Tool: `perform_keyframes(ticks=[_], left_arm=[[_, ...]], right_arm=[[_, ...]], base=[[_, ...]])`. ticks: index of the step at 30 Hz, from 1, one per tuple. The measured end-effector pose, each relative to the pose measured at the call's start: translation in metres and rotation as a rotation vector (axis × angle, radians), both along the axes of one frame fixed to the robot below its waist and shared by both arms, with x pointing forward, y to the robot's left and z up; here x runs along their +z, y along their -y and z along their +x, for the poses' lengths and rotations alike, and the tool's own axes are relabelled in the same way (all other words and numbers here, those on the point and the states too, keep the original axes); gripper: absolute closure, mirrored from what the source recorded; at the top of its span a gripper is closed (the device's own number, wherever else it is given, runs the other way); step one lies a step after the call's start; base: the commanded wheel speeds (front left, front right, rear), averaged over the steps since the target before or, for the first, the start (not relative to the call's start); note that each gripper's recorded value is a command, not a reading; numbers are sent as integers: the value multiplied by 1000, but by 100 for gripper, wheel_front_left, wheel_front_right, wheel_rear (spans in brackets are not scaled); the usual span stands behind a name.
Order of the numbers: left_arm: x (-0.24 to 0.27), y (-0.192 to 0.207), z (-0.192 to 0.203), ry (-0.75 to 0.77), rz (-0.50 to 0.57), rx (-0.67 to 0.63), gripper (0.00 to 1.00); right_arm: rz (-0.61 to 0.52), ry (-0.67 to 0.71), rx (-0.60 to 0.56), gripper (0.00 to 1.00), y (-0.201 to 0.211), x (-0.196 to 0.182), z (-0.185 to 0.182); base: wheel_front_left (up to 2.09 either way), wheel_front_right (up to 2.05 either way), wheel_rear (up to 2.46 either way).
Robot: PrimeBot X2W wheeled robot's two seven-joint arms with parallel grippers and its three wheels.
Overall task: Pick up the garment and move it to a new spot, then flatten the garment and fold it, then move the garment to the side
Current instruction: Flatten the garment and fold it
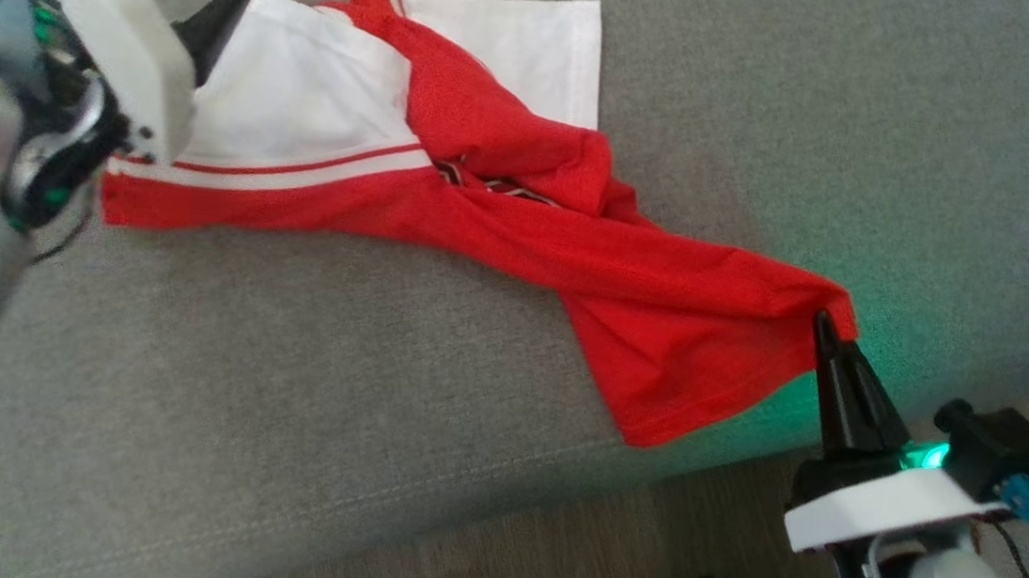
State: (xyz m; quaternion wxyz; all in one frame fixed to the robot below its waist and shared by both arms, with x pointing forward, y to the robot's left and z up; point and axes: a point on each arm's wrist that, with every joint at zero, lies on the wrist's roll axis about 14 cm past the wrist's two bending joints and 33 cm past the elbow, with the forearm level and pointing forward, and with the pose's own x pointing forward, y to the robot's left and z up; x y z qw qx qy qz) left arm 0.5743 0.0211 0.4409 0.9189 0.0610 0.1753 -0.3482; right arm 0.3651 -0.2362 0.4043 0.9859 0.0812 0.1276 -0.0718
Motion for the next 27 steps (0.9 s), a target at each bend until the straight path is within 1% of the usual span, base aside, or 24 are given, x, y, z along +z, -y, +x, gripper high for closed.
perform_keyframes(ticks=[3, 5, 7, 14, 18, 21, 24, 26, 27], left_arm=[[-33, -12, -3, -81, 131, -53, 0], [-49, -19, -6, -131, 177, -66, 0], [-58, -21, -9, -161, 201, -82, 0], [-60, -15, -6, -159, 195, -114, 0], [-66, -15, -5, -160, 227, -132, 0], [-70, -13, -4, -170, 221, -137, 0], [-75, -9, -4, -174, 224, -154, 15], [-76, -6, -4, -171, 224, -165, 47], [-75, -4, -3, -169, 223, -170, 53]], right_arm=[[-1, -12, -2, 100, 0, -5, 0], [1, -13, -8, 100, 1, -7, -1], [6, -16, -16, 100, 2, -8, -2], [6, -26, -32, 100, 5, -12, -7], [11, -29, -39, 100, 5, -14, -7], [13, -31, -39, 100, 4, -15, -7], [19, -40, -33, 100, 1, -19, -8], [21, -43, -32, 100, 0, -20, -8], [21, -43, -33, 100, 0, -20, -7]], base=[[0, 0, 0], [0, 0, 0], [0, 0, 0], [0, 0, 0], [0, 0, 0], [0, 0, 0], [0, 0, 0], [0, 0, 0], [0, 0, 0]])
